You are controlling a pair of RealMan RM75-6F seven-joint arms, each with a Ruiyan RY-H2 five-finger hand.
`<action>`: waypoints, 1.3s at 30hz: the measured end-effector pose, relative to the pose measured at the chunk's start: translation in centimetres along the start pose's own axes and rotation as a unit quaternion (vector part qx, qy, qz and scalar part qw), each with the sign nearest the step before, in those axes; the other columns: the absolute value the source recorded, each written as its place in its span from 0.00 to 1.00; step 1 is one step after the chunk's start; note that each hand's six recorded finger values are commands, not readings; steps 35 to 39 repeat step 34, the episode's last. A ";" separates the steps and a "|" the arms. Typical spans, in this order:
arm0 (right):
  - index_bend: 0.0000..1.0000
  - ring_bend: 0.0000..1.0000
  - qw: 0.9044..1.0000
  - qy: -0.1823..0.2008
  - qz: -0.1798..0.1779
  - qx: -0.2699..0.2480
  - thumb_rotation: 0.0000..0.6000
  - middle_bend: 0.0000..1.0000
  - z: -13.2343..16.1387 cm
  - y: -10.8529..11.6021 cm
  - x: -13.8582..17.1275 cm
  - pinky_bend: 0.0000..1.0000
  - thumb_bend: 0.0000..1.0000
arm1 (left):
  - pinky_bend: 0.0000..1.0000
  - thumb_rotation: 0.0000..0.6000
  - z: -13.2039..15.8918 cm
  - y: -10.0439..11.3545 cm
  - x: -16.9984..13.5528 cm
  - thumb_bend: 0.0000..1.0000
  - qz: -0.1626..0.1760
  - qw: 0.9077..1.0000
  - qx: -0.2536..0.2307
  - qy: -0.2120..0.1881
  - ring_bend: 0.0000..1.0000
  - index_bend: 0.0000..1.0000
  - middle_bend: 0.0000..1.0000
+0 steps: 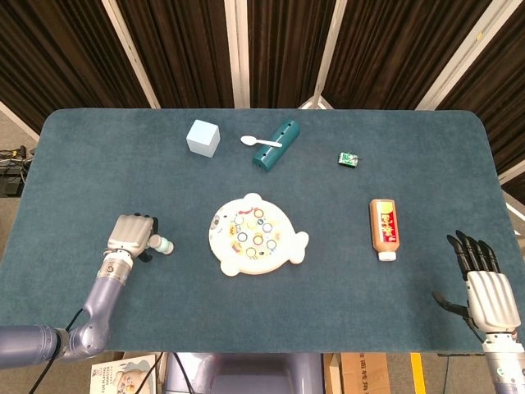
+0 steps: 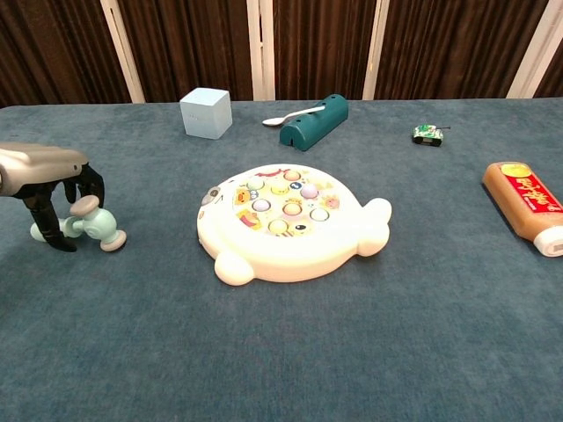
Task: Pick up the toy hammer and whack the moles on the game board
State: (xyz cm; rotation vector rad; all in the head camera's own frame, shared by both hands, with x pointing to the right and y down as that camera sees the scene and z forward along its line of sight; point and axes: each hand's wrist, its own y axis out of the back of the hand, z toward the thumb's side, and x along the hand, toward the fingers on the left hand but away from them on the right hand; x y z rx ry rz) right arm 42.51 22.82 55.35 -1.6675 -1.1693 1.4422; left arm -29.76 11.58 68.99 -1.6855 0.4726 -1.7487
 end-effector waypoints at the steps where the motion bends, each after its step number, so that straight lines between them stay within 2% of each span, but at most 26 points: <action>1: 0.00 0.00 1.000 0.000 0.000 0.000 1.00 0.00 0.0 0.0 0.0 0.00 0.19 | 0.31 1.00 0.0 0.0 0.0 0.09 0.001 1.000 0.000 0.000 0.21 0.29 0.26; 4: 0.00 0.00 1.000 0.000 0.000 0.000 1.00 0.00 0.0 0.0 0.0 0.00 0.19 | 0.24 1.00 -0.2 0.1 -0.1 0.02 0.004 1.000 -0.003 0.002 0.14 0.17 0.17; 7: 0.00 0.00 1.000 -0.001 0.000 0.000 1.00 0.00 0.0 0.0 0.0 0.00 0.19 | 0.22 1.00 -0.4 0.4 -0.2 0.00 0.010 1.000 -0.009 0.003 0.13 0.11 0.13; 13: 0.00 0.00 1.000 0.001 -0.001 0.005 1.00 0.00 -0.1 0.1 0.0 0.00 0.19 | 0.16 1.00 -1.2 2.0 -1.5 0.00 0.035 0.999 -0.037 0.002 0.07 0.08 0.08; 17: 0.00 0.00 1.000 0.002 0.000 0.009 1.00 0.00 -0.1 0.0 0.1 0.00 0.19 | 0.14 1.00 -2.4 3.4 -3.7 0.00 0.066 0.997 -0.043 0.001 0.05 0.08 0.07; 20: 0.00 0.00 1.000 0.006 0.002 0.017 1.00 0.00 0.0 0.0 0.2 0.00 0.19 | 0.08 1.00 -4.0 3.7 -6.2 0.00 0.089 0.995 -0.040 0.009 0.02 0.07 0.04; 26: 0.00 0.00 0.999 0.014 0.002 0.036 1.00 0.00 0.3 -0.1 0.4 0.00 0.19 | 0.05 1.00 -6.6 2.5 -11.2 0.00 0.128 0.991 -0.042 0.008 0.00 0.03 0.02; 28: 0.00 0.00 0.999 0.017 0.001 0.045 1.00 0.00 0.4 -0.1 0.4 0.00 0.19 | 0.05 1.00 -7.6 1.9 -13.0 0.00 0.150 0.988 -0.047 0.007 0.00 0.02 0.02; 34: 0.00 0.00 0.998 0.026 0.000 0.063 1.00 0.00 0.6 -0.4 0.4 0.00 0.19 | 0.05 1.00 -11.5 0.0 -18.2 0.00 0.239 0.970 -0.046 0.025 0.00 0.01 0.00; 39: 0.00 0.00 0.998 0.026 0.000 0.063 1.00 0.00 0.6 -0.4 0.4 0.00 0.19 | 0.05 1.00 -11.5 0.0 -18.2 0.00 0.239 0.970 -0.046 0.025 0.00 0.01 0.00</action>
